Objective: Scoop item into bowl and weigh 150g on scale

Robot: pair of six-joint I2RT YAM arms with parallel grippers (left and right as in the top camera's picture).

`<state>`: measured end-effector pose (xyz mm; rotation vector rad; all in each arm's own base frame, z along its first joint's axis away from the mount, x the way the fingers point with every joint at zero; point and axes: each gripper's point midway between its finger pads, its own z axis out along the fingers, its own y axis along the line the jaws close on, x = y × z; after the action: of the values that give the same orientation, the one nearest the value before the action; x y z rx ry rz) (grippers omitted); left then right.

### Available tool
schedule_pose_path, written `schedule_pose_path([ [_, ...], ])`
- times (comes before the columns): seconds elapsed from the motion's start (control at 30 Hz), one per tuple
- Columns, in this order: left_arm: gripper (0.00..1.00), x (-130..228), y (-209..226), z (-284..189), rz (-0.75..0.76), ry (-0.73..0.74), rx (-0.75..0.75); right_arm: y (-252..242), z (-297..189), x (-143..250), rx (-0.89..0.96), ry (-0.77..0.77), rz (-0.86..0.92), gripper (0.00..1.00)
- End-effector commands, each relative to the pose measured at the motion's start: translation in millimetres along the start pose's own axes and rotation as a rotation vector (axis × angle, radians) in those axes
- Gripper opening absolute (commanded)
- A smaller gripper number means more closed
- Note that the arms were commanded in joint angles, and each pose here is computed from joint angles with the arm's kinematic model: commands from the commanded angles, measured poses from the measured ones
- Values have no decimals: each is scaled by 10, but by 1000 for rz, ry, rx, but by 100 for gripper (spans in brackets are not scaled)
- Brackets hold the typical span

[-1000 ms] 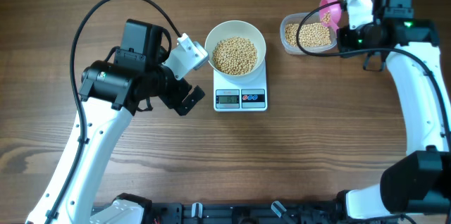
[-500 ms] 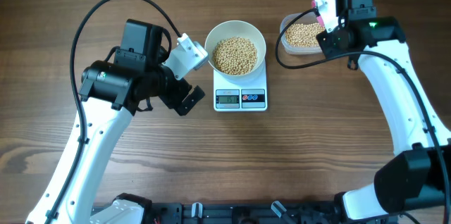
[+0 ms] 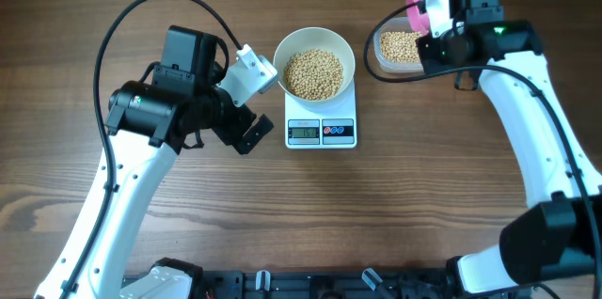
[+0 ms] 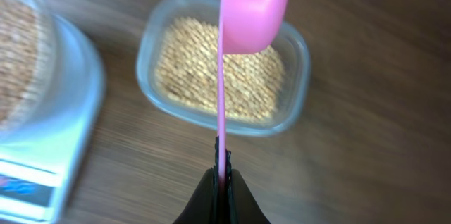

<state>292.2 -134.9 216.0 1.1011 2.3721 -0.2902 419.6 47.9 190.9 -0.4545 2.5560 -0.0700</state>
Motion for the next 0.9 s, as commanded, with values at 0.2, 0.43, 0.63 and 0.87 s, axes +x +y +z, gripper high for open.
schedule_pose_path([
  [0.2, 100, -11, -16, -35, 18, -14, 1, 916, -760, -462, -556, -274, -47, 4],
  [0.43, 100, -11, -16, -35, 18, -14, 1, 1130, -648, -395, -494, -231, -158, 4],
  [0.63, 100, -11, -16, -35, 17, -14, 1, 1235, -338, -202, -352, -115, -250, 4],
  [0.87, 100, -11, -16, -35, 17, -14, 1, 1401, -156, 85, -349, 8, -317, 4],
])
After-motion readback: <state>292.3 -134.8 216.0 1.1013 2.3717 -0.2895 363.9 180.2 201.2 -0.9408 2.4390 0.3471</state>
